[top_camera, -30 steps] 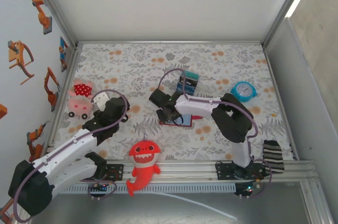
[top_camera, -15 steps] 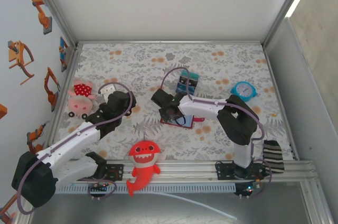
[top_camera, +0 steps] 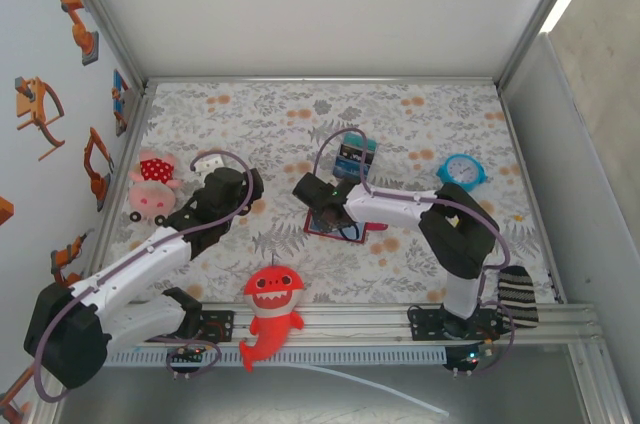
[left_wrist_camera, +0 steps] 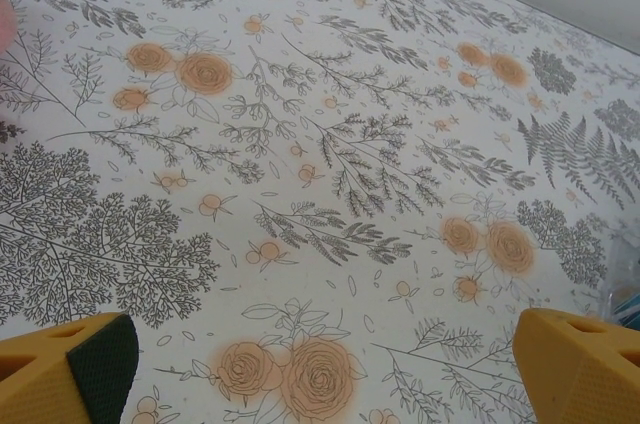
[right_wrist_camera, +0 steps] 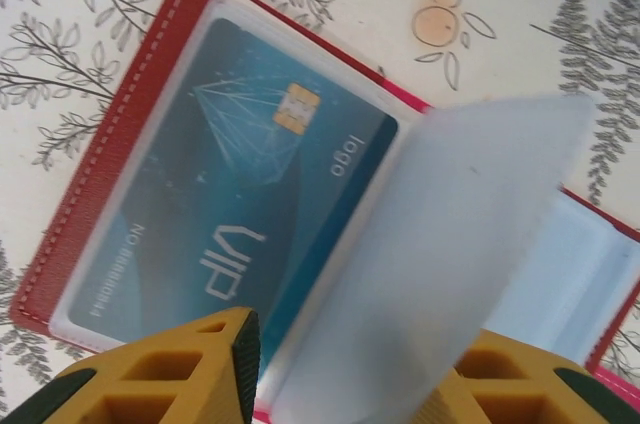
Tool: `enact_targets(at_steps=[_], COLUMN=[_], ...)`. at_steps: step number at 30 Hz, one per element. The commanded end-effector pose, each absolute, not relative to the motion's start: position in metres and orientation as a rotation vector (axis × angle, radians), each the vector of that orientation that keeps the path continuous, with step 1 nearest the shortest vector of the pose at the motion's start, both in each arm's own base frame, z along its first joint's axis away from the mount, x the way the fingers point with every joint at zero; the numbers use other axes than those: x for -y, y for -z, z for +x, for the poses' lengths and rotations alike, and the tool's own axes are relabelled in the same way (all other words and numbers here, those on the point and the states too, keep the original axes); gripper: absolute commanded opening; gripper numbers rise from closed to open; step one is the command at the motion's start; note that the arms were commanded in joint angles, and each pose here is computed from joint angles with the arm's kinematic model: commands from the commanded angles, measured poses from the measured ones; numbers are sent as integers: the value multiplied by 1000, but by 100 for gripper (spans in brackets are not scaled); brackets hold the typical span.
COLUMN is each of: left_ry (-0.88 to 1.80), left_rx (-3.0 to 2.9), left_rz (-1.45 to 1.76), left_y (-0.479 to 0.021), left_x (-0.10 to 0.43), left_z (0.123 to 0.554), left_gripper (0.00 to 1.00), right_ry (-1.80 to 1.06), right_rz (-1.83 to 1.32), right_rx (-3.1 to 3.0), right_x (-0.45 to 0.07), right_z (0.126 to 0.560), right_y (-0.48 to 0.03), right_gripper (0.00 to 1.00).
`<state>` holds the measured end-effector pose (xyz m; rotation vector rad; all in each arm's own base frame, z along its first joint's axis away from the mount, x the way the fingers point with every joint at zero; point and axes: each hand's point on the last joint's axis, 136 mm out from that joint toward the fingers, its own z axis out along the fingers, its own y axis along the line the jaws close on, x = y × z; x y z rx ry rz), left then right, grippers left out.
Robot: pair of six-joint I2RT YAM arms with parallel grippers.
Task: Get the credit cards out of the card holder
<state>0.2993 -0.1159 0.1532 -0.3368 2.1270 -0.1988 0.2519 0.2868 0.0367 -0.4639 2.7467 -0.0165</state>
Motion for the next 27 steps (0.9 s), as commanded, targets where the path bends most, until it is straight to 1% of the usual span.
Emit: enact_targets(at_steps=[1, 10, 15, 23, 27], left_ry=[210, 236, 191, 143, 162], left_rx=[-2123, -2147, -2183, -2188, -2180], left_rz=[-297, -188, -97, 37, 38], left_y=[-163, -160, -150, -144, -142], left_x=[122, 142, 155, 180, 184], left_z=[306, 309, 308, 308, 309], left_gripper=[97, 97, 97, 97, 97], right_ry=[55, 86, 121, 108, 79], right_rz=[-386, -328, -296, -283, -308], right_rx=[-2717, -2734, -2746, -2752, -2735], right_x=[-271, -250, -237, -228, -229], right_z=[254, 250, 250, 251, 253], right_y=[-50, -45, -38, -27, -33], right_gripper=[38, 39, 39, 38, 38])
